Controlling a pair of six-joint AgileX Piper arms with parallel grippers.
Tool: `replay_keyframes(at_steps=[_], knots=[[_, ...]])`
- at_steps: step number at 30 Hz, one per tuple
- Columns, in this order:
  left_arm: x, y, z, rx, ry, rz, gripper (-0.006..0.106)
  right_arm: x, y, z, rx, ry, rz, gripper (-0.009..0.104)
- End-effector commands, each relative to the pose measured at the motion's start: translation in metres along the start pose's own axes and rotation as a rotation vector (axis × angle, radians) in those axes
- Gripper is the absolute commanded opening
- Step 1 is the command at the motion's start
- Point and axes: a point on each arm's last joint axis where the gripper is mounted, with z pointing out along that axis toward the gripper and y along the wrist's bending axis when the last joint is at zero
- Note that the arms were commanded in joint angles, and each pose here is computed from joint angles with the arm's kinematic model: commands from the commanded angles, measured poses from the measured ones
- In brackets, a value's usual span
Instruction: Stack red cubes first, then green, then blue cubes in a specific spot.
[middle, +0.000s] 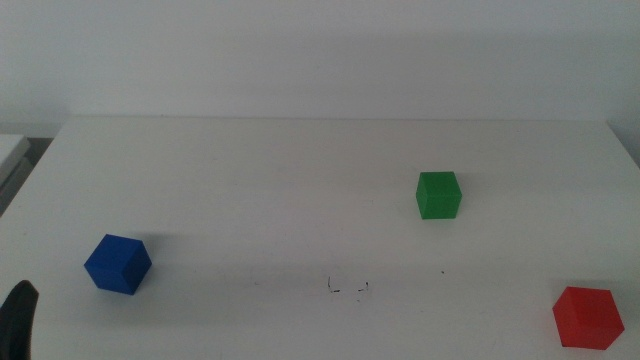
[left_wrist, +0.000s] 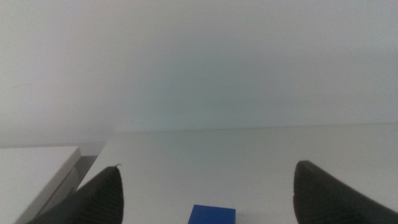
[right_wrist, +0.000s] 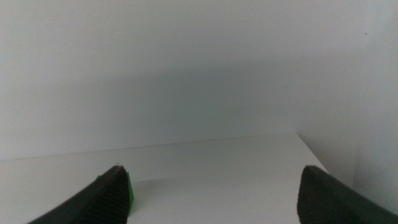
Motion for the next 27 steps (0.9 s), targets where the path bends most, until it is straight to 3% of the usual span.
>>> replay_keyframes(at_steps=[1,5,10,15,20,27], knots=[[-0.001,0.0,0.0,-0.002,-0.015,-0.008,0.094,-0.001,0.0,0.0,0.005,-0.019,-0.012,0.081],[-0.001,0.0,0.0,-0.002,-0.015,-0.008,0.094,0.006,0.0,0.0,0.007,0.052,0.024,0.081],[-0.001,0.0,0.0,-0.002,-0.015,-0.008,0.094,-0.038,0.005,0.002,-0.003,0.112,0.061,0.081],[-0.001,0.0,0.0,-0.002,-0.015,-0.008,0.094,-0.096,0.014,0.018,-0.017,0.419,-0.031,0.081],[-0.001,0.0,0.0,-0.002,-0.015,-0.008,0.094,-0.137,0.02,0.037,-0.026,0.671,-0.027,0.081],[-0.001,0.0,0.0,-0.002,-0.015,-0.008,0.094,-0.154,0.021,0.053,-0.025,0.693,-0.021,0.081]])
